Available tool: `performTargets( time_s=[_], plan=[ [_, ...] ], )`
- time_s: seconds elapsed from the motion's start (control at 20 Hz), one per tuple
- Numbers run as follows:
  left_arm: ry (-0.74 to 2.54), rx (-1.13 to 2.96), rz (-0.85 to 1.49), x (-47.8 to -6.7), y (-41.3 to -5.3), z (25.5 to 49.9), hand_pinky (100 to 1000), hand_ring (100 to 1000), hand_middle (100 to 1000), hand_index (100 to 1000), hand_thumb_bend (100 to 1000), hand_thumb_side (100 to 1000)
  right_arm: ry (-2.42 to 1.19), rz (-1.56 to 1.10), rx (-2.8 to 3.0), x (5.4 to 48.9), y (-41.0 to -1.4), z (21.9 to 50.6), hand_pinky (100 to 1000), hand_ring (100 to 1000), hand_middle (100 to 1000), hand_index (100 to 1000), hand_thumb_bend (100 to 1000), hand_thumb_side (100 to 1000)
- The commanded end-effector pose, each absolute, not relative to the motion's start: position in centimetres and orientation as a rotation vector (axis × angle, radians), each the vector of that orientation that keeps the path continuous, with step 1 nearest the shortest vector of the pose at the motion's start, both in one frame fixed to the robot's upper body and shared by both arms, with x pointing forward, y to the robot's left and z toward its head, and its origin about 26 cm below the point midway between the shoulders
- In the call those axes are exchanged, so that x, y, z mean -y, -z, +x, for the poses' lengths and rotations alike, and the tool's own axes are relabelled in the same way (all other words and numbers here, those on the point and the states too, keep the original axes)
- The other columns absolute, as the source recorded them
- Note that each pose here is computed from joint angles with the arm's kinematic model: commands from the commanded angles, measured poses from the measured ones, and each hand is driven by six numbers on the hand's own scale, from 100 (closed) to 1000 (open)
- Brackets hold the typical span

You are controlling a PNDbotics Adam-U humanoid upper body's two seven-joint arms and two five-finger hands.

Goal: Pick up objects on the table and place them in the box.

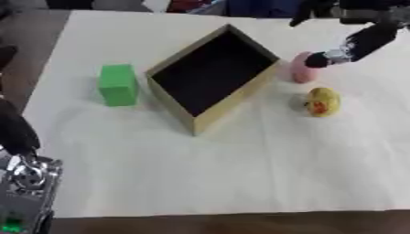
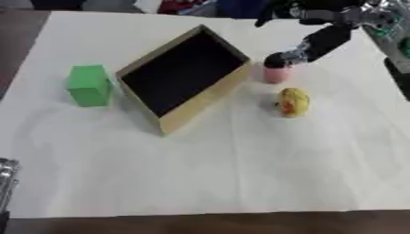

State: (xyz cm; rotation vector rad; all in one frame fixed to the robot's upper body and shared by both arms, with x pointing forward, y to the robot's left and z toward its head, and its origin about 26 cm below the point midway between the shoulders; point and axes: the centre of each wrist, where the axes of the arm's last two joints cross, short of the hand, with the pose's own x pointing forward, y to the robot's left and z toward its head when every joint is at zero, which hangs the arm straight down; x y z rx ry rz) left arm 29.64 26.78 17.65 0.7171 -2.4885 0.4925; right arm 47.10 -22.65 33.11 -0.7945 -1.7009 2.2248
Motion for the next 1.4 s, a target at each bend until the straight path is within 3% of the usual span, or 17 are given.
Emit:
performTargets(
  time_s=[0.05,0.6,0.9,1.05,1.4],
  plan=[
    [-0.490,2.521,0.716,-26.8,-18.5,29.5,751,636,630,833,256,1000,-2.350,-0.828,1.599,23.9,-34.6,46.0,968,1000,852,926,522,974],
    [-0.489,2.528,0.712,-26.7,-18.6,29.5,751,636,628,830,256,1000,-2.245,-0.761,1.546,26.3,-32.5,44.9,996,1000,850,947,504,856],
    [-0.485,2.531,0.709,-26.7,-18.7,29.6,752,636,628,830,256,1000,-2.248,-0.741,1.474,27.1,-31.3,44.9,996,1000,857,960,558,1000],
    [-0.483,2.531,0.707,-26.6,-18.7,29.6,752,636,628,829,254,1000,-2.244,-0.752,1.449,27.4,-30.8,45.1,978,1000,834,959,586,1000],
    [-0.481,2.530,0.703,-26.6,-18.7,29.6,753,636,628,828,253,1000,-2.255,-0.775,1.389,27.7,-29.1,46.0,975,1000,815,960,549,1000]
  ],
)
